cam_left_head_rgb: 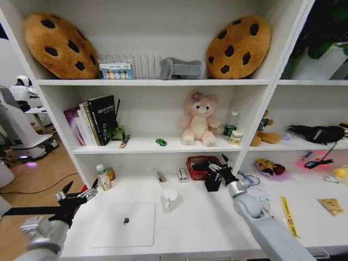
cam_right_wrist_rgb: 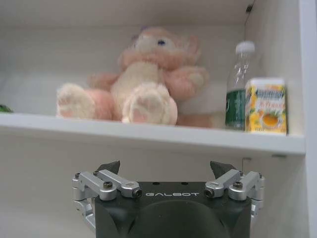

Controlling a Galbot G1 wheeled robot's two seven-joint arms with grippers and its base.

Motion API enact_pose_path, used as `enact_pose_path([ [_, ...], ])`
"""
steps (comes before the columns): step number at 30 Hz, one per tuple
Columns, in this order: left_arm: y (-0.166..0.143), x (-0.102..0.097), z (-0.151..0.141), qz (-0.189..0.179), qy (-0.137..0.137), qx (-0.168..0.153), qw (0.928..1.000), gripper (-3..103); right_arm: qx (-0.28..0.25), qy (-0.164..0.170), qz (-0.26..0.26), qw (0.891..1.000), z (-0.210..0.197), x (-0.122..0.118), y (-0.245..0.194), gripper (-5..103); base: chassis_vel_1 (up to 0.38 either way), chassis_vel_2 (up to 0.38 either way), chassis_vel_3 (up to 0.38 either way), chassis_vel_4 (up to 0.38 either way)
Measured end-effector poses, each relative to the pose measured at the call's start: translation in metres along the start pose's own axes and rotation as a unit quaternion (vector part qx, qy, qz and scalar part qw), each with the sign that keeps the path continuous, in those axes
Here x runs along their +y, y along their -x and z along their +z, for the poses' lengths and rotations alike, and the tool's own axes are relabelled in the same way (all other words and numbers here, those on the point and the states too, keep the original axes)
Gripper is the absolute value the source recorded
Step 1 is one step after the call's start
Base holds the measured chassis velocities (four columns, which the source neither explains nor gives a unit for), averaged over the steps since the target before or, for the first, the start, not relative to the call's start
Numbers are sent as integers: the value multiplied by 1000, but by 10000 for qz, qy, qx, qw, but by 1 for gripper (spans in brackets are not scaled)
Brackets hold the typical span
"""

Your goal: Organize the objects on the table.

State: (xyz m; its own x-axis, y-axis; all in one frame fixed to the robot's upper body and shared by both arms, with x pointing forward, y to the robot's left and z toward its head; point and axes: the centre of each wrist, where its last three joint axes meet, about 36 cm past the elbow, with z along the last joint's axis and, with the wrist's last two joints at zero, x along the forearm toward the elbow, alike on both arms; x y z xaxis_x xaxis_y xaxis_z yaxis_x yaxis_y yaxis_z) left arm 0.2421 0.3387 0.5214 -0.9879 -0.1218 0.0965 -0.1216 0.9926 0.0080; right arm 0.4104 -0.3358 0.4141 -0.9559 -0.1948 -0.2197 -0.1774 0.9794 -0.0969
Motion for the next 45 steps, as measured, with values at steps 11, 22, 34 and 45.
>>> enact_pose_path([
  [11,0,0,0,1,0,1,10000,100,585,-86,904,9941,-53,17,-171,100,0,0,0,0],
  [22,0,0,0,0,0,0,10000,100,667,8,1470,9869,-70,46,-236,100,0,0,0,0],
  [34,0,0,0,-1,0,0,10000,100,601,-8,1465,9874,-60,42,-224,100,-14,-9,18,13],
  [45,0,0,0,0,0,1,10000,100,569,81,1403,9884,-44,46,-214,100,-157,-182,164,170],
])
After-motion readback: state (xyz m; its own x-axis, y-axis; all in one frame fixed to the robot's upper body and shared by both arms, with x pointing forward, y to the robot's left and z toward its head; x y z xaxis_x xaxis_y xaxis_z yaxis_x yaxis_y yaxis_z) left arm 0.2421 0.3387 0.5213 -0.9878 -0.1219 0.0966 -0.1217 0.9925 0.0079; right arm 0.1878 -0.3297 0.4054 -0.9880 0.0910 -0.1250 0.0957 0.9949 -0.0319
